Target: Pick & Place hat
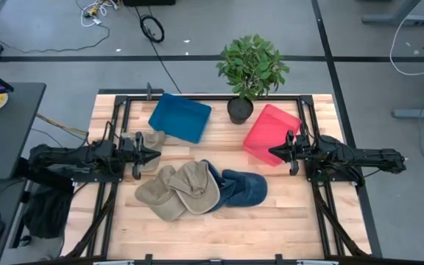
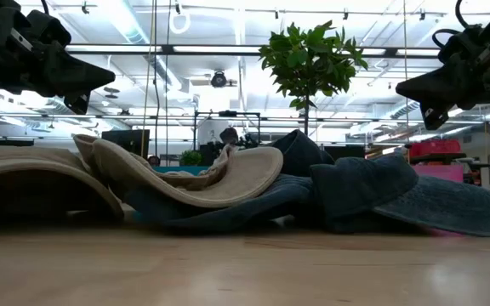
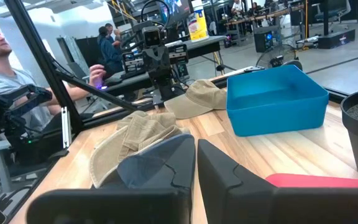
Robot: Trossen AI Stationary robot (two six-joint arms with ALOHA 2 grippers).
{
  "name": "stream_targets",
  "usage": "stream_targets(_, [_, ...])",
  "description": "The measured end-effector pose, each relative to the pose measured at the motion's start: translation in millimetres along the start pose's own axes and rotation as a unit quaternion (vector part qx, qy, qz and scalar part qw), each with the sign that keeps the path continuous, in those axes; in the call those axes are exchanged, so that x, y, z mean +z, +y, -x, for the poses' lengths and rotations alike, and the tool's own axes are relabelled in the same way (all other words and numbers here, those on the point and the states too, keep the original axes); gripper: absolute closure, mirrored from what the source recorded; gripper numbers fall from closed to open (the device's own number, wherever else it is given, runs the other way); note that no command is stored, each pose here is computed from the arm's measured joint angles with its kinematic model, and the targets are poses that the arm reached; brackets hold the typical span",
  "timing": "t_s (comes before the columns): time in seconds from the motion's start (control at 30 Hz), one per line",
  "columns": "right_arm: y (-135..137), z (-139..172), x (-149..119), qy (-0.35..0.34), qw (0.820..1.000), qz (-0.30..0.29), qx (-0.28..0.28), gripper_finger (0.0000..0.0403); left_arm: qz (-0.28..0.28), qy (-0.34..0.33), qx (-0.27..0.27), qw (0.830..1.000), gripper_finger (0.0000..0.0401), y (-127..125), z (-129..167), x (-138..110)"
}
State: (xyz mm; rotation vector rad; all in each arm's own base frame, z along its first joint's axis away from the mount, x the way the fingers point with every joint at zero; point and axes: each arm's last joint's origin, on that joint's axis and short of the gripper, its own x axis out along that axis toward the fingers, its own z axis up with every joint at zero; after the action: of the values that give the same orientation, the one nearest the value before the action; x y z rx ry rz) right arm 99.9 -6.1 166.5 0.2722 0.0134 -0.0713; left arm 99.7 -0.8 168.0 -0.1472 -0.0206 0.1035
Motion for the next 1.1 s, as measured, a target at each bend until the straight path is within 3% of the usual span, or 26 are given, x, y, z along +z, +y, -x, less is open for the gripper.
stream_targets(0.23, [0, 0, 2, -0.008, 1.000, 0.027, -0.001, 0.0378, 0.004, -0.018, -0.002, 1.000, 0.0394, 0, 0, 3])
stream_targets(0.33, [0, 0, 5, -0.027, 0.997, 0.077, -0.003, 0.0378, 0.032, -0.032, -0.005, 0.999, 0.0394, -1, 0, 6])
stream_targets(0.43, [1, 0, 6, -0.031, 0.996, 0.080, -0.002, 0.0378, 0.059, -0.041, -0.008, 0.997, 0.0394, -1, 0, 8])
stream_targets(0.53, [2, 0, 9, -0.046, 0.999, 0.009, 0.006, 0.0378, 0.087, -0.052, -0.011, 0.995, 0.0394, -1, 0, 10])
stream_targets(0.63, [3, 1, 15, -0.077, 0.994, -0.079, 0.021, 0.0378, 0.080, -0.084, -0.017, 0.993, 0.0394, -2, 1, 16])
stream_targets(0.73, [6, 4, 28, -0.143, 0.983, -0.106, 0.041, 0.0378, 0.084, -0.141, -0.028, 0.986, 0.0394, -4, 5, 30])
stream_targets(0.87, [13, 13, 48, -0.238, 0.963, -0.085, 0.091, 0.0378, 0.062, -0.200, -0.034, 0.977, 0.0394, -7, 14, 62])
stream_targets(0.97, [18, 18, 63, -0.251, 0.960, -0.064, 0.107, 0.0378, 0.043, -0.193, -0.030, 0.980, 0.0394, -9, 19, 84])
stream_targets(1.1, [22, 19, 79, -0.211, 0.972, -0.058, 0.084, 0.0378, 0.029, -0.162, -0.023, 0.986, 0.0394, -12, 24, 112])
